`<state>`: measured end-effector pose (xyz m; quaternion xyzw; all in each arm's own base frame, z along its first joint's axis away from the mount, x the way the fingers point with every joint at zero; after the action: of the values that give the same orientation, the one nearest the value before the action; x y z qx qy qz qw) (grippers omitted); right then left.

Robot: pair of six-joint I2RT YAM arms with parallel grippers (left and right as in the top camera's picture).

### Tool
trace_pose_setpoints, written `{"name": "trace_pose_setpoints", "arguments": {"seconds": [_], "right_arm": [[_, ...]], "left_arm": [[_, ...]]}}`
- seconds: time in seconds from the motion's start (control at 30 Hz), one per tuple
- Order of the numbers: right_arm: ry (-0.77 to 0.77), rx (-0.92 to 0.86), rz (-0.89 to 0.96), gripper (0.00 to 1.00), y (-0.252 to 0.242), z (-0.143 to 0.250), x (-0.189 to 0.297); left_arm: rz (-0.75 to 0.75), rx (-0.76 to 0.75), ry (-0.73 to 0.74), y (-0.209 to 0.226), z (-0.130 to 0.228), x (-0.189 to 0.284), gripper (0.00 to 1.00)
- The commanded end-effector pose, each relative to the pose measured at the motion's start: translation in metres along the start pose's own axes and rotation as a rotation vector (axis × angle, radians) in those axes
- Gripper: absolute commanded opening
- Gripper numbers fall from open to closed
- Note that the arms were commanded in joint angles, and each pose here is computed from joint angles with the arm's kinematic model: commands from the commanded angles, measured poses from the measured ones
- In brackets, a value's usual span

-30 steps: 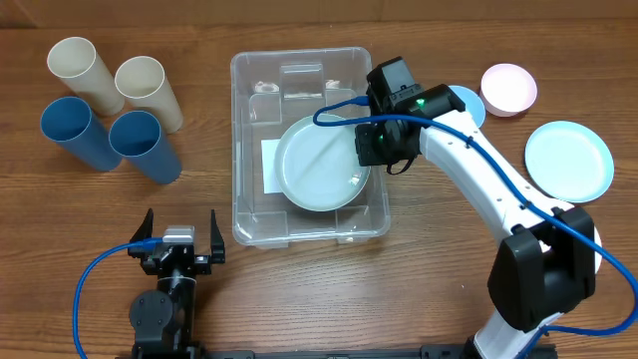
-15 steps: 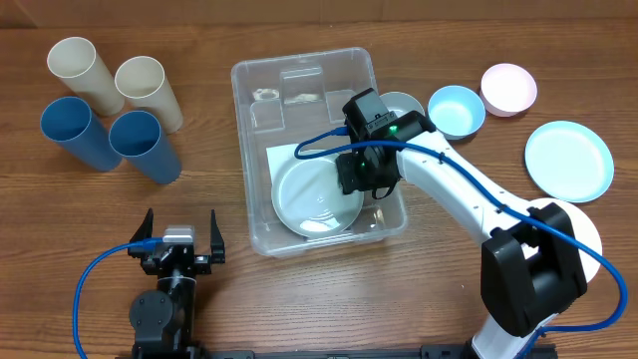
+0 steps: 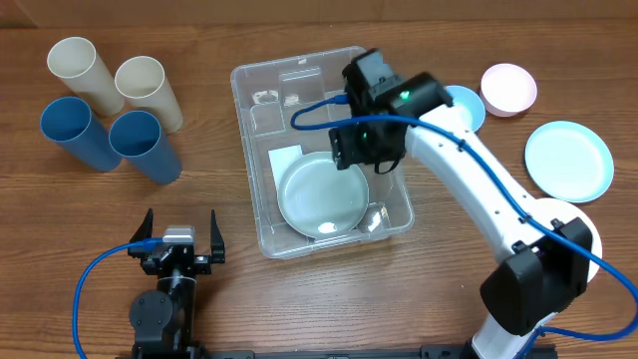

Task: Pack container
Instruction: 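Carry the grey-blue plate into the clear bin and release it, then move the right gripper to the light blue plate and grip its rim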

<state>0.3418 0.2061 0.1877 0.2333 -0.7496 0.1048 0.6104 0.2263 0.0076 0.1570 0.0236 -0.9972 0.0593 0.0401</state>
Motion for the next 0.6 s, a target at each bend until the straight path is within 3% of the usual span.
{"name": "trace_pose_setpoints", "arguments": {"seconds": [0.0,0.27,0.57], "right_arm": [[0.015,-0.15,0.172,0.73,-0.052,0.007,0.029],[0.236,-0.448,0.232,0.73,-0.137,0.078,0.03],[0.399,-0.432,0.123,0.73,-0.107,0.116,-0.023]], "left_arm": [[-0.001,-0.022,-0.008,0.001,-0.001,0.0,1.0],[-0.001,-0.022,-0.008,0.001,-0.001,0.0,1.0],[-0.001,-0.022,-0.008,0.001,-0.001,0.0,1.0]]}}
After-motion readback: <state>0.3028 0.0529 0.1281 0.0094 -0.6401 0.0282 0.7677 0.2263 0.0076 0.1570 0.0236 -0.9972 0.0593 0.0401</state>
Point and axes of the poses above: each gripper's point midway between its finger pads, its own x axis back along the fingers, its own y axis along the line the jaws close on, z = x × y, the point moved 2 cm from there along x, back along the fingers, and after that the axes turned 15 degrees about x, right-handed, at the moved point
